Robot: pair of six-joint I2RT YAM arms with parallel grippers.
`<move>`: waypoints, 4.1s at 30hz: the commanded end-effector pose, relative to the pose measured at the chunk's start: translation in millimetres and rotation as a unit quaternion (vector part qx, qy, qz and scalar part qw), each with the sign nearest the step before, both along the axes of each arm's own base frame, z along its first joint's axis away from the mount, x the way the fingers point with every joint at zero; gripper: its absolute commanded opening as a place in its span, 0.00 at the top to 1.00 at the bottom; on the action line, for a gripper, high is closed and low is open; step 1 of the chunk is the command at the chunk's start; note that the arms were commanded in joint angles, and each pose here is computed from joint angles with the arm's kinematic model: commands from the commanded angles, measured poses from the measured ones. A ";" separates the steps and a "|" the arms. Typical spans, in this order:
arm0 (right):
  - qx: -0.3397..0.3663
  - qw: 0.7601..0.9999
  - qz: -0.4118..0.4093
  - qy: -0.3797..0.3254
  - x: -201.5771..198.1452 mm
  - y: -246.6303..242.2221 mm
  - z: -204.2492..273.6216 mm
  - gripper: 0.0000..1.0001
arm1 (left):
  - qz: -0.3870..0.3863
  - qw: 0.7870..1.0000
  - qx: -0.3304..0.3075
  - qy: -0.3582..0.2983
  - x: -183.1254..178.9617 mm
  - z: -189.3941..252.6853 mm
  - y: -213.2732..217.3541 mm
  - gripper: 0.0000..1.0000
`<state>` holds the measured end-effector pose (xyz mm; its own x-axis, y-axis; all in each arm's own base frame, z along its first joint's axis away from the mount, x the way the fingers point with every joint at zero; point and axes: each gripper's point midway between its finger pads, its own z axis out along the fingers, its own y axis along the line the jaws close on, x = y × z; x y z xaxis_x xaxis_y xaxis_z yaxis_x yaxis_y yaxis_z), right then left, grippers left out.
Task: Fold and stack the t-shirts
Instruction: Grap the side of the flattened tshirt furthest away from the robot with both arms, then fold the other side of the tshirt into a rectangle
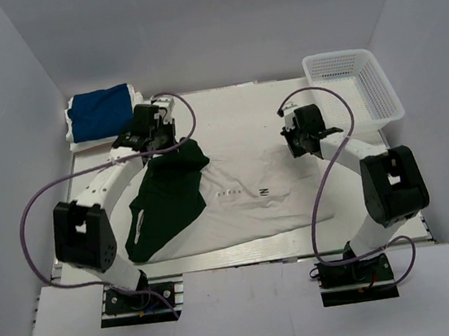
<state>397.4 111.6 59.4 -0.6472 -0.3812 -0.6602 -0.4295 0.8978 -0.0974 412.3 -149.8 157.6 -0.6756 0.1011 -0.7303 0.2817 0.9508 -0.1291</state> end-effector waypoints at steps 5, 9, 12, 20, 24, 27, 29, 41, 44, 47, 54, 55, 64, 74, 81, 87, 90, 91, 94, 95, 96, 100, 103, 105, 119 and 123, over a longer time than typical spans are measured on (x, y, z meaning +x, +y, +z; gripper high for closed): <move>0.032 0.996 -0.005 -0.078 -3.4 2.3 43.6 1.00 | 0.033 0.995 -0.085 0.043 -78.7 17.9 2.5 1.00; 0.041 0.997 -0.004 -0.072 -11.7 5.6 45.9 1.00 | 0.035 0.988 -0.118 0.090 -120.4 10.0 1.2 1.00; 0.050 0.996 -0.008 -0.078 -20.6 5.1 49.4 1.00 | 0.030 0.982 -0.142 0.122 -150.4 4.5 -1.0 1.00; 0.062 0.993 -0.038 -0.090 -48.5 -1.2 51.2 1.00 | 0.040 0.964 -0.170 0.203 -211.2 -20.7 1.8 1.00; 0.048 0.994 -0.060 -0.079 -63.5 -11.0 37.2 1.00 | 0.042 0.949 -0.194 0.247 -232.5 -38.7 -3.6 1.00; 0.048 0.994 -0.078 -0.066 -76.1 -15.2 29.4 1.00 | 0.040 0.939 -0.213 0.269 -247.4 -44.7 -7.2 1.00; 0.036 0.994 -0.083 -0.063 -83.5 -19.7 21.3 1.00 | 0.044 0.937 -0.214 0.272 -257.4 -45.9 -4.3 1.00; 0.036 0.965 -0.258 -0.040 -118.7 -60.6 12.5 0.10 | 0.039 0.927 -0.174 0.329 -295.1 -41.3 9.8 0.00; 0.054 0.939 -0.336 -0.054 -126.4 -76.0 24.5 0.10 | 0.029 0.941 -0.163 0.295 -279.6 -17.3 11.3 0.00; 0.129 0.921 -0.359 -0.080 -121.5 -66.2 41.9 0.10 | 0.052 0.957 -0.148 0.243 -250.4 -4.6 16.5 0.00; 0.187 0.961 -0.205 0.001 -96.8 9.7 73.1 0.10 | 0.107 0.960 -0.148 0.212 -191.3 -38.4 13.7 0.00; 0.173 0.966 -0.193 0.002 -90.4 12.5 80.3 0.10 | 0.119 0.956 -0.131 0.235 -190.0 -52.8 16.2 0.00; 0.012 0.985 -0.149 0.089 -93.2 24.9 18.6 0.10 | 0.188 0.936 -0.064 0.291 -195.9 -115.5 39.9 0.00; -0.054 0.918 -0.339 0.196 -220.3 -49.9 -21.3 0.10 | 0.207 0.901 -0.026 0.380 -232.0 -115.4 47.8 0.00; 0.091 0.911 -0.376 0.145 -222.5 -34.5 -8.3 0.10 | 0.220 0.842 -0.029 0.492 -291.5 -107.8 40.6 0.00; 0.096 0.963 -0.251 0.025 -134.6 -1.3 65.6 0.10 | 0.230 0.853 -0.041 0.467 -281.8 -98.8 40.4 0.06; 0.070 0.969 -0.237 0.012 -110.8 3.7 72.2 0.10 | 0.264 0.847 0.002 0.460 -290.4 -90.7 59.4 0.10; 0.072 0.970 -0.234 0.003 -105.3 6.0 75.9 0.10 | 0.267 0.845 0.010 0.464 -295.7 -88.3 62.8 0.10; 0.071 0.971 -0.226 -0.019 -92.6 7.2 78.7 0.10 | 0.275 0.840 0.000 0.468 -309.0 -80.3 62.7 0.12; 0.071 0.971 -0.226 -0.020 -90.6 7.6 77.3 0.10 | 0.274 0.837 -0.002 0.474 -314.0 -77.5 62.4 0.12; 0.082 0.971 -0.223 -0.032 -85.1 11.7 80.0 0.10 | 0.276 0.836 -0.010 0.474 -313.3 -76.1 61.9 0.12; 0.092 0.973 -0.209 -0.024 -79.5 21.1 77.0 0.10 | 0.283 0.840 -0.024 0.462 -304.9 -77.0 58.0 0.11; 0.088 0.974 -0.207 -0.017 -78.4 22.8 73.7 0.10 | 0.289 0.829 -0.028 0.478 -307.9 -95.8 52.6 0.11; 0.080 0.977 -0.199 -0.015 -78.1 23.7 71.1 0.10 | 0.292 0.818 -0.036 0.493 -318.7 -110.7 50.5 0.15; 0.075 0.975 -0.210 -0.006 -85.1 17.9 60.8 0.10 | 0.335 0.815 -0.051 0.471 -317.6 -151.6 53.7 0.66; 0.074 0.974 -0.213 -0.011 -85.4 15.9 64.6 0.10 | 0.333 0.812 -0.043 0.477 -319.3 -147.7 53.1 1.00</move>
